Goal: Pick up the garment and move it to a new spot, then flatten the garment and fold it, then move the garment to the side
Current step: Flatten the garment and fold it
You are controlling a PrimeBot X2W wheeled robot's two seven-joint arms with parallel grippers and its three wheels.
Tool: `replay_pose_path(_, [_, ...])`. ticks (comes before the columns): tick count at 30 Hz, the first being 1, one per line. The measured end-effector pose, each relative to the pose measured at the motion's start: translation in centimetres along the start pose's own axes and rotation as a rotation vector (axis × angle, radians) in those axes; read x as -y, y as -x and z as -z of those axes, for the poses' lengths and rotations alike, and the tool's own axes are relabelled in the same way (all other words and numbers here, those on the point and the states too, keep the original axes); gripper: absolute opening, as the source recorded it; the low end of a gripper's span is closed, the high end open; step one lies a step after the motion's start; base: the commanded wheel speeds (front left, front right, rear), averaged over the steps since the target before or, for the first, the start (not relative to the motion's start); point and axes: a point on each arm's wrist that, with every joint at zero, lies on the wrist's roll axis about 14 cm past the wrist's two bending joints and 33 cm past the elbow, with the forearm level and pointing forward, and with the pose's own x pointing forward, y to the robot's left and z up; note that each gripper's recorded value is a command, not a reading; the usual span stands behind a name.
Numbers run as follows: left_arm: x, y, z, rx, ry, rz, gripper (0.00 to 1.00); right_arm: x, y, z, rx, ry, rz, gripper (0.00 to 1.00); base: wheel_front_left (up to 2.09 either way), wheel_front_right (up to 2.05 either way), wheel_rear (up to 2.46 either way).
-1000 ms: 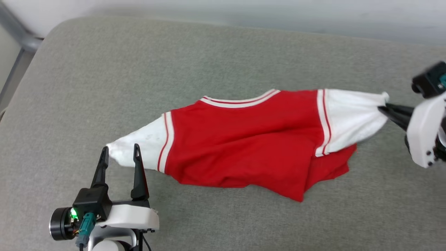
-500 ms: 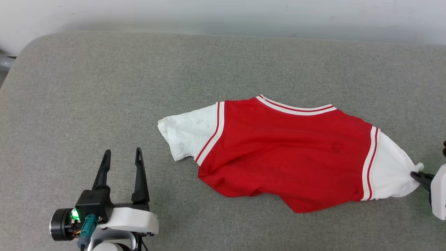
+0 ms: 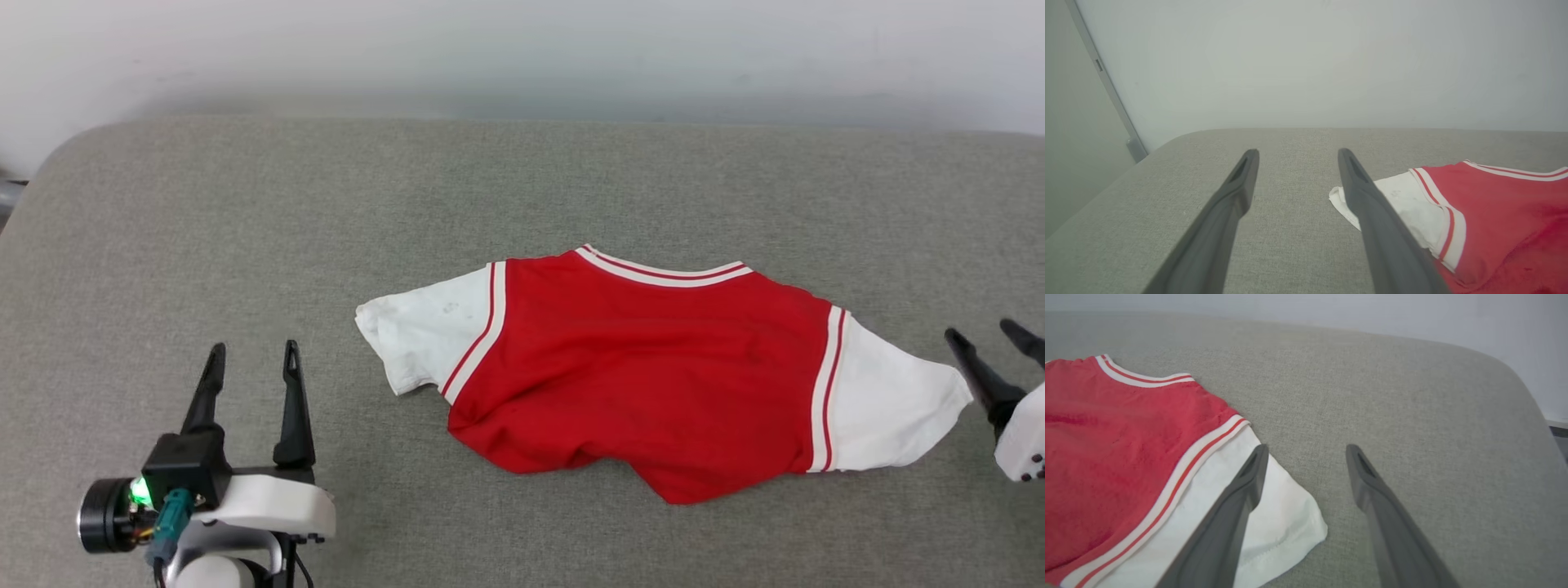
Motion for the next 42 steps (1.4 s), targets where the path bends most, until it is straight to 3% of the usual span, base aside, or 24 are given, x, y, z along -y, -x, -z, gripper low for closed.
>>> replay_pose_path(7, [0.8, -2.4, -2.0, 0.057, -0.035, 0.109, 1.00, -0.2, 0.9, -5.3, 0.230, 0.002, 0.030, 1.00, 0.00, 0.00, 0.00])
replay_pose_path(13, [1.6, -6.4, -4.7, 0.058, -0.049, 0.201, 1.00, -2.5, 2.7, -3.6, 0.293, -0.001, 0.034, 1.00, 0.00, 0.00, 0.00])
replay_pose_path(18, [2.5, -9.7, -5.5, -0.032, -0.057, 0.269, 1.00, -3.4, 4.0, -3.0, 0.326, 0.006, 0.060, 1.00, 0.00, 0.00, 0.00])
replay_pose_path(24, [4.7, -11.8, -3.0, -0.301, -0.085, 0.388, 1.00, -4.7, 4.9, -3.0, 0.334, -0.008, 0.080, 1.00, 0.00, 0.00, 0.00])
replay_pose_path(29, [4.6, -12.3, 1.0, -0.606, -0.139, 0.434, 1.00, -5.4, 5.1, -3.0, 0.320, -0.015, 0.089, 1.00, 0.00, 0.00, 0.00])
replay_pose_path(34, [4.8, -12.6, 4.1, -0.815, -0.203, 0.467, 1.00, -5.4, 4.8, -2.6, 0.303, -0.018, 0.097, 1.00, 0.00, 0.00, 0.00])
replay_pose_path(42, [5.6, -10.5, 11.0, -1.122, -0.321, 0.528, 1.00, -4.6, 4.1, -1.7, 0.274, -0.018, 0.116, 1.00, 0.00, 0.00, 0.00])
